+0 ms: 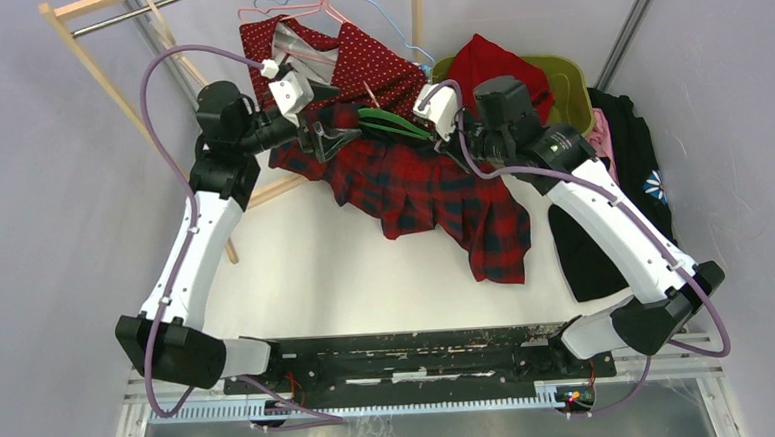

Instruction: Remove the skirt from the hanger

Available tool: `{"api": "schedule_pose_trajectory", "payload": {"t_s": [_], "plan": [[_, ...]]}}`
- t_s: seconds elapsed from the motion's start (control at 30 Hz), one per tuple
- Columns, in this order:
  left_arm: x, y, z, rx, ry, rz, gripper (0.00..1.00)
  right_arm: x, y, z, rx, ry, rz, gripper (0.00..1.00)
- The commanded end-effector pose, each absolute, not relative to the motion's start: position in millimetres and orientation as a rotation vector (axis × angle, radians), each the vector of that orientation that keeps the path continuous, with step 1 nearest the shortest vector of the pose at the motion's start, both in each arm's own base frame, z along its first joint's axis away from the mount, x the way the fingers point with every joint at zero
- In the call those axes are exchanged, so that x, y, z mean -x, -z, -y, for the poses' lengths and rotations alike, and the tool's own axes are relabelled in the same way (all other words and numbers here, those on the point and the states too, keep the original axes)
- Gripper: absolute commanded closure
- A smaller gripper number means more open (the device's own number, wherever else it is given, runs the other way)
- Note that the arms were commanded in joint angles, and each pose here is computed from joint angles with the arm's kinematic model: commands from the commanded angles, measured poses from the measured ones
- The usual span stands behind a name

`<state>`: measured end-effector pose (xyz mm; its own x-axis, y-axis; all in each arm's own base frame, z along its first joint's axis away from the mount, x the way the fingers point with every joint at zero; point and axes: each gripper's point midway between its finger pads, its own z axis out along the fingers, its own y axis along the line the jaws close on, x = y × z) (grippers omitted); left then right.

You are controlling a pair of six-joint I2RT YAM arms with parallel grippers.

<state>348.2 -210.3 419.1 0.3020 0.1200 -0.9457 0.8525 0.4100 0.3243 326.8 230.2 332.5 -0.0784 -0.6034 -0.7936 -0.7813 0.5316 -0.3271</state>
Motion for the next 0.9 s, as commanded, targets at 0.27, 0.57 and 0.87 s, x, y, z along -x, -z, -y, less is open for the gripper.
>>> {"api": "schedule_pose_trajectory", "payload": {"t_s": [0.27,0.57,0.87], "plan": [[-328.4,-447.0,243.0,-1.219,0.784,-0.957,0.11,-315.0,-408.1,-239.4,1.086,-0.271,-1.527,0.99],[-317.5,-435.6,281.9,-1.269,0.933,-0.965,0.20,-311.9,-413.0,-245.0,1.100,-0.278,-1.506,0.99],[-317.7,-397.2,287.6,-1.293,0.952,-1.087,0.28,-309.3,-420.1,-247.9,1.103,-0.277,-1.489,0.99]]}}
